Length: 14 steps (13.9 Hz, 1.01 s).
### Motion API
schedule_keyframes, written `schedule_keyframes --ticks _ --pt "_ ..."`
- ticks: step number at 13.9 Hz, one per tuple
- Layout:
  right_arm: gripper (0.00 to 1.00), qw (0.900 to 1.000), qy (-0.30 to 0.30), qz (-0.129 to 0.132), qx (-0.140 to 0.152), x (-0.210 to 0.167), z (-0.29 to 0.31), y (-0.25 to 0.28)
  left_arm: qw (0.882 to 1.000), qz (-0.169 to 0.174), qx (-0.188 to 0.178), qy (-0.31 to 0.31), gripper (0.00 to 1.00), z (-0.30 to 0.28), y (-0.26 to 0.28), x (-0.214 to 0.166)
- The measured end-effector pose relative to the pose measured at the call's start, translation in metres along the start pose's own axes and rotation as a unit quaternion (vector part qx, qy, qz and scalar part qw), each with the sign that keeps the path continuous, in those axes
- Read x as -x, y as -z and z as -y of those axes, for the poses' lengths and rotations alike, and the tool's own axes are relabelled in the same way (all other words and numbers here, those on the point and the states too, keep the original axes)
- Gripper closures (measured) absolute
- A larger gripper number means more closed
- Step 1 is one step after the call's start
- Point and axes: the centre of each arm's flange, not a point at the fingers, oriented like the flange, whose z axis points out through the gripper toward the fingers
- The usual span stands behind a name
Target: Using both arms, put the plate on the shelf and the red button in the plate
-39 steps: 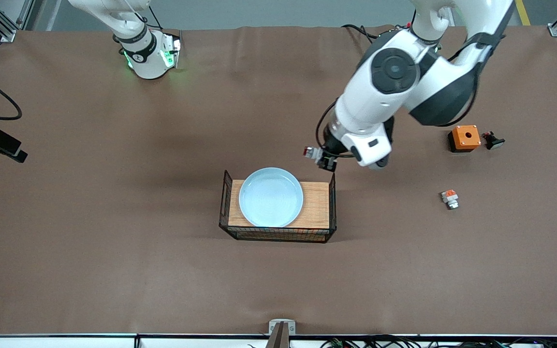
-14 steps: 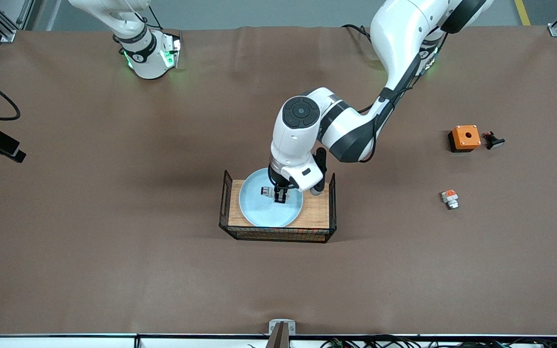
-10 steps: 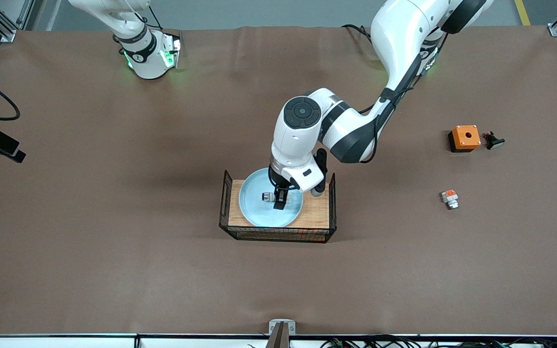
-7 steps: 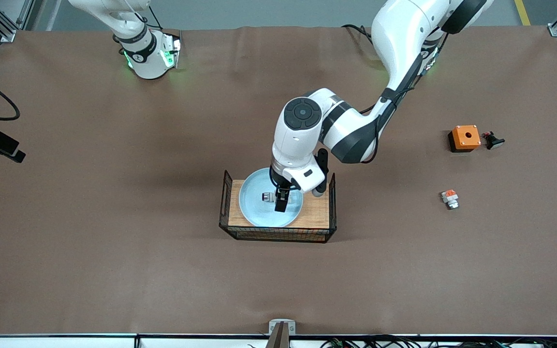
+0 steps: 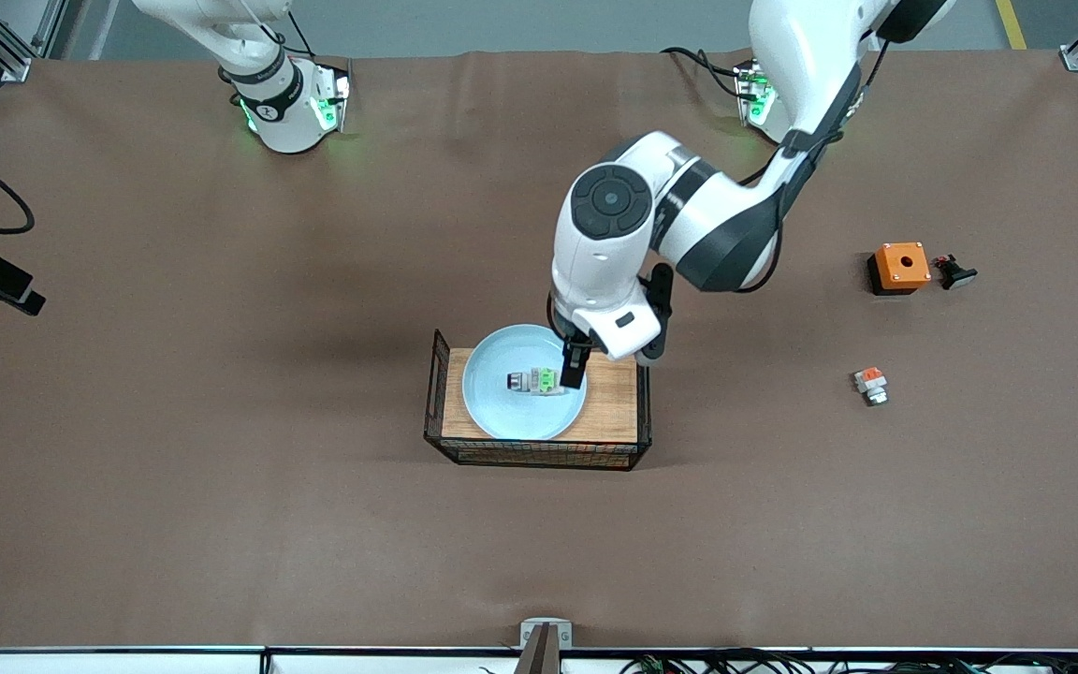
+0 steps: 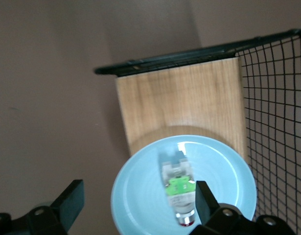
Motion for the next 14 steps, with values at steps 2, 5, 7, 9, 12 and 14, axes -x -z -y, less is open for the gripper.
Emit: schedule_keyframes --ticks 2,5,7,9,12,14 --pt "0.00 1.000 -0.001 0.000 0.000 0.000 -0.001 0.000 0.999 0.011 -0.026 -0.034 0.00 0.007 0.040 -0.028" --pt "0.00 1.000 -0.001 0.000 0.000 0.000 -0.001 0.000 0.990 0.015 -0.063 -0.124 0.00 0.017 0.098 -0.100" --pt "0.00 1.000 -0.001 0.001 0.000 0.000 -0.001 -0.001 0.979 0.018 -0.070 -0.190 0.00 0.021 0.129 -0.157" --pt "0.00 1.000 -0.001 0.001 0.000 0.000 -0.001 -0.001 0.964 0.025 -0.075 -0.256 0.00 0.026 0.157 -0.230" --pt "0.00 1.000 -0.001 0.002 0.000 0.000 -0.001 -0.002 0.937 0.037 -0.059 -0.343 0.00 0.038 0.187 -0.345" --pt "0.00 1.000 -0.001 0.002 0.000 0.000 -0.001 -0.002 0.917 0.043 -0.048 -0.394 0.00 0.049 0.196 -0.410"
